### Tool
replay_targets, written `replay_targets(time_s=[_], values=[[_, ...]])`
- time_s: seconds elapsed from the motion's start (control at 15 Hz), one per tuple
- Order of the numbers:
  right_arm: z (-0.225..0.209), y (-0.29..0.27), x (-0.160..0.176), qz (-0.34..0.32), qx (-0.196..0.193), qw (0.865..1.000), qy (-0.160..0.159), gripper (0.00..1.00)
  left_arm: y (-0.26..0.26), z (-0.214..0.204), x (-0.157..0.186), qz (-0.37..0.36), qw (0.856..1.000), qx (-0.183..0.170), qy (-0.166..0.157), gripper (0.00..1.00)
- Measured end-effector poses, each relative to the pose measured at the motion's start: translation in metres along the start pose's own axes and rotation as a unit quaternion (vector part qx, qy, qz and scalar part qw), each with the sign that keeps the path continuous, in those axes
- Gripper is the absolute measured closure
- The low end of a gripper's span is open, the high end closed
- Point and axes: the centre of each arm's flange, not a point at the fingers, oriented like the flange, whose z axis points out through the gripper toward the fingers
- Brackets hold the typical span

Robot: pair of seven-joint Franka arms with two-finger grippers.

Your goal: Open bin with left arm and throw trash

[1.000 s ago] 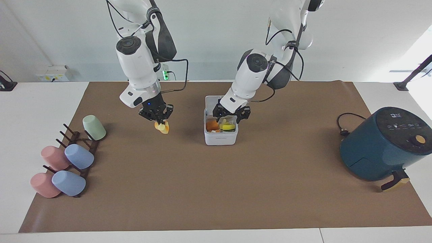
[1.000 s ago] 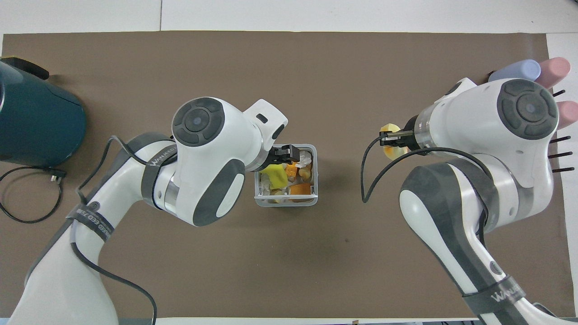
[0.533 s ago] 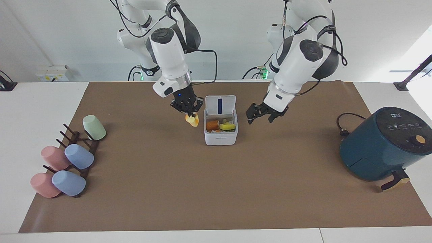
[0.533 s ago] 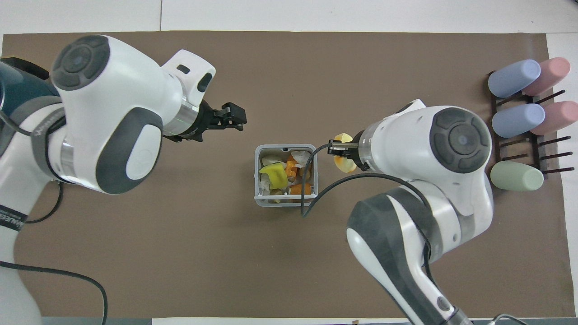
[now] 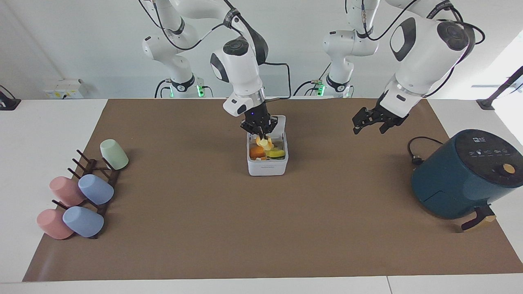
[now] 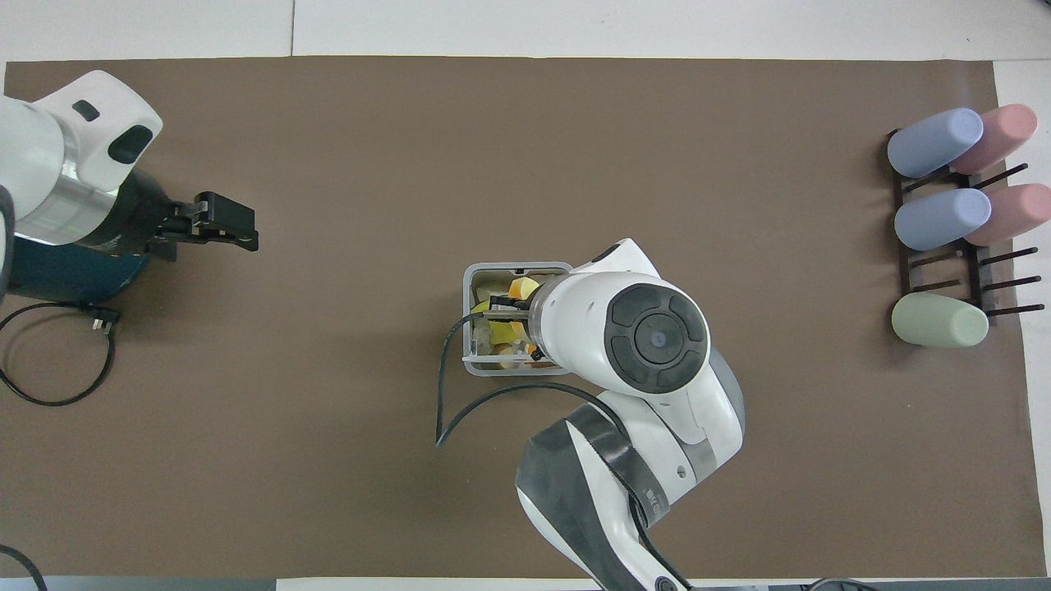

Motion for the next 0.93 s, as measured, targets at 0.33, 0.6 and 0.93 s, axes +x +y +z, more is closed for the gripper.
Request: replay_targets(time_s=[0.33,0.6,0.93], values=[[0.0,0.0,0.0,0.0,0.0,1.0,0.0,0.6,-0.008,-0.023,-0.03,0.035,0.999,0.029,-0.026,0.0],[0.001,0.001,-0.002,0.0,-0.007,1.0,-0.008,0.2,-0.012,-0.032,-0.042,0.038,0.998,0.032,-0.036,0.0],[-0.01,0.025,0.015,-0.01,-0.033,0.999,-0.006,0.0,-0.017,-0.043,-0.041,0.034,0.999,0.03,-0.025,0.0]])
